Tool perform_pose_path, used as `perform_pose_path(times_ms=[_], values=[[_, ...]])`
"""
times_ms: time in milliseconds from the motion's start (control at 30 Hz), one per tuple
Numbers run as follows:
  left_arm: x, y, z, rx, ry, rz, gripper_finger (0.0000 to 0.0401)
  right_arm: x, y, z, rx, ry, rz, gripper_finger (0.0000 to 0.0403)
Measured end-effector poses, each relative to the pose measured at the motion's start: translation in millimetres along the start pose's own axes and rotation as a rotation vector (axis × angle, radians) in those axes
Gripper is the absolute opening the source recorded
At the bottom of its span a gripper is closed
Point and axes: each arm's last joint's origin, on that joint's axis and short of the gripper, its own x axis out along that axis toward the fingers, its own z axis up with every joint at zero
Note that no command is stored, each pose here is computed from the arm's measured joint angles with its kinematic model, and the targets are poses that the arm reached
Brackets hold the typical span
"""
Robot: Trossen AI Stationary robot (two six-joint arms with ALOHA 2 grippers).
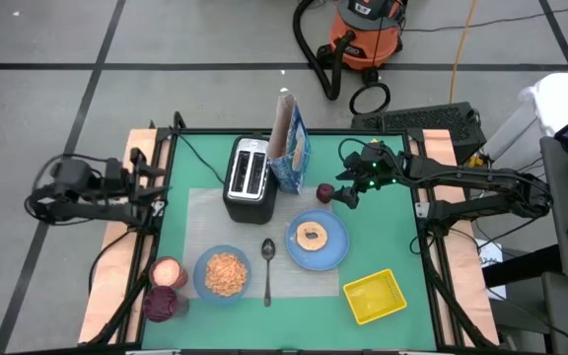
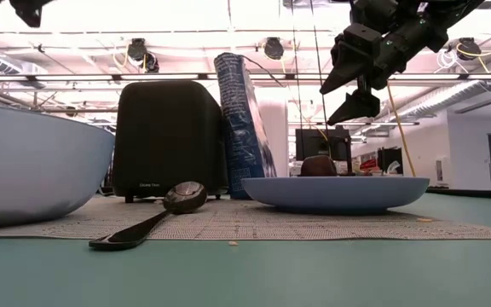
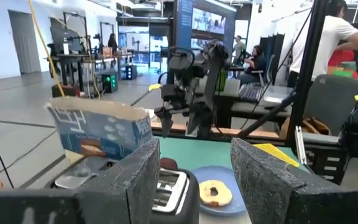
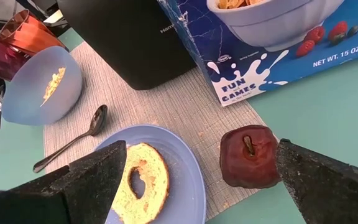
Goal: Arrange a breakfast setting
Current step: Return to Home Position
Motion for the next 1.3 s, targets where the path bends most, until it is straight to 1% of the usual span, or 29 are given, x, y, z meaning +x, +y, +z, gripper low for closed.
perform_pose_path(times_ms=[100,200,300,400,467,567,700,867,933,1033,1100,1167,1300], values=[[3,0,-18,0.0,-0.009,0.0,0.0202,0,0,0,-0.001,0.0,0.0,0.0398],[11,-1,-33,0.009,0.037,0.009,0.0202,0,0,0,-0.001,0.0,0.0,0.0398],[19,-2,-42,0.01,0.028,0.014,0.0202,0,0,0,-0.001,0.0,-0.001,0.0398],[26,-3,-57,0.018,0.077,0.017,0.0202,0,0,0,-0.002,-0.003,0.001,0.0398],[29,-3,-61,0.015,0.063,0.02,0.0202,0,0,0,-0.002,-0.003,0.001,0.0398],[35,-4,-74,0.02,0.101,0.021,0.0202,0,0,1,-0.003,-0.01,0.003,0.0398],[41,-5,-86,0.016,0.098,0.022,0.0202,0,1,3,-0.009,-0.031,0.011,0.0398],[48,-6,-100,0.033,0.093,0.021,0.0202,0,5,10,-0.084,-0.101,0.049,0.0392],[51,-6,-108,0.035,0.104,0.021,0.0202,-1,8,12,-0.11,-0.124,0.087,0.0381],[55,-6,-116,0.035,0.084,0.02,0.0202,-4,13,14,-0.138,-0.149,0.134,0.0353],[58,-7,-125,0.038,0.098,0.02,0.0202,-8,17,13,-0.151,-0.154,0.158,0.0327],[60,-7,-130,0.035,0.079,0.02,0.0202,-16,21,12,-0.159,-0.163,0.172,0.0297],[63,-7,-141,0.035,0.075,0.02,0.0202,-40,31,13,-0.195,-0.244,0.217,0.023]])
